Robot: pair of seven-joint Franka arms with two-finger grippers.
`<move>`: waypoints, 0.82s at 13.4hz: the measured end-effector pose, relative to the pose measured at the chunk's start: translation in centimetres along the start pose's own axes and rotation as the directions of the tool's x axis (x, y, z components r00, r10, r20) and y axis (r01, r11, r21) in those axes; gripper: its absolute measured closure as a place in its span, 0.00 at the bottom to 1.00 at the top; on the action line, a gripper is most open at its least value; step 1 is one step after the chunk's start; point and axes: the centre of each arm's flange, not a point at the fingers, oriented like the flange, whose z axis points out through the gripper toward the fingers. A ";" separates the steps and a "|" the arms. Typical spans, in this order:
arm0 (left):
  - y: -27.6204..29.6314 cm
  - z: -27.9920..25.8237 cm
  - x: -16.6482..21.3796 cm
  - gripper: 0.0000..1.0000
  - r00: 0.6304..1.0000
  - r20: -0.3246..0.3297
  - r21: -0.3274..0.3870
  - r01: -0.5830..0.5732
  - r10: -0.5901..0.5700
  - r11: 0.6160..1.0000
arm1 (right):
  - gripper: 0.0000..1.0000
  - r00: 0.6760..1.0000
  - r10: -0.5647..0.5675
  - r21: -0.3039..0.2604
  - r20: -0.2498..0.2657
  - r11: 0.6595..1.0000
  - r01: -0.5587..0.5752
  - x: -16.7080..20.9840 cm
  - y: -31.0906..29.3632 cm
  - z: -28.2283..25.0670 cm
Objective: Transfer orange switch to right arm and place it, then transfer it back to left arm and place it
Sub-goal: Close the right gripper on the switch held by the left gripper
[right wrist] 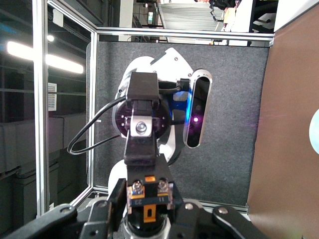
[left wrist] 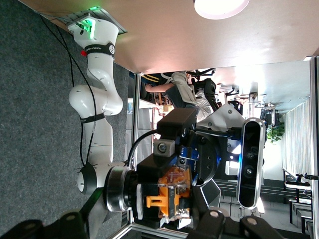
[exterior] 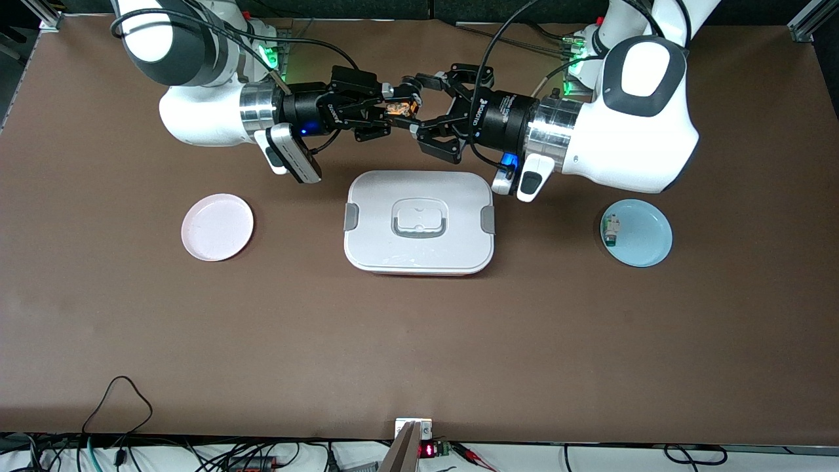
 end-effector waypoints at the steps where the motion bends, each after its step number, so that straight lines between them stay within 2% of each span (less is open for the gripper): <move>1: 0.0 0.0 0.0 0.28 1.000 0.000 0.000 0.000 0.000 1.000 | 0.63 1.000 0.000 0.000 0.000 1.000 0.000 0.0 0.0 0.0; 10: 0.0 0.0 0.0 0.28 1.000 0.000 0.000 0.001 -0.001 1.000 | 0.63 1.000 -0.001 0.001 -0.001 1.000 0.001 0.0 0.0 0.0; 11: 0.0 0.0 0.0 0.23 1.000 0.000 0.000 0.003 -0.003 1.000 | 0.63 1.000 -0.005 -0.002 -0.003 1.000 0.005 0.0 0.1 0.0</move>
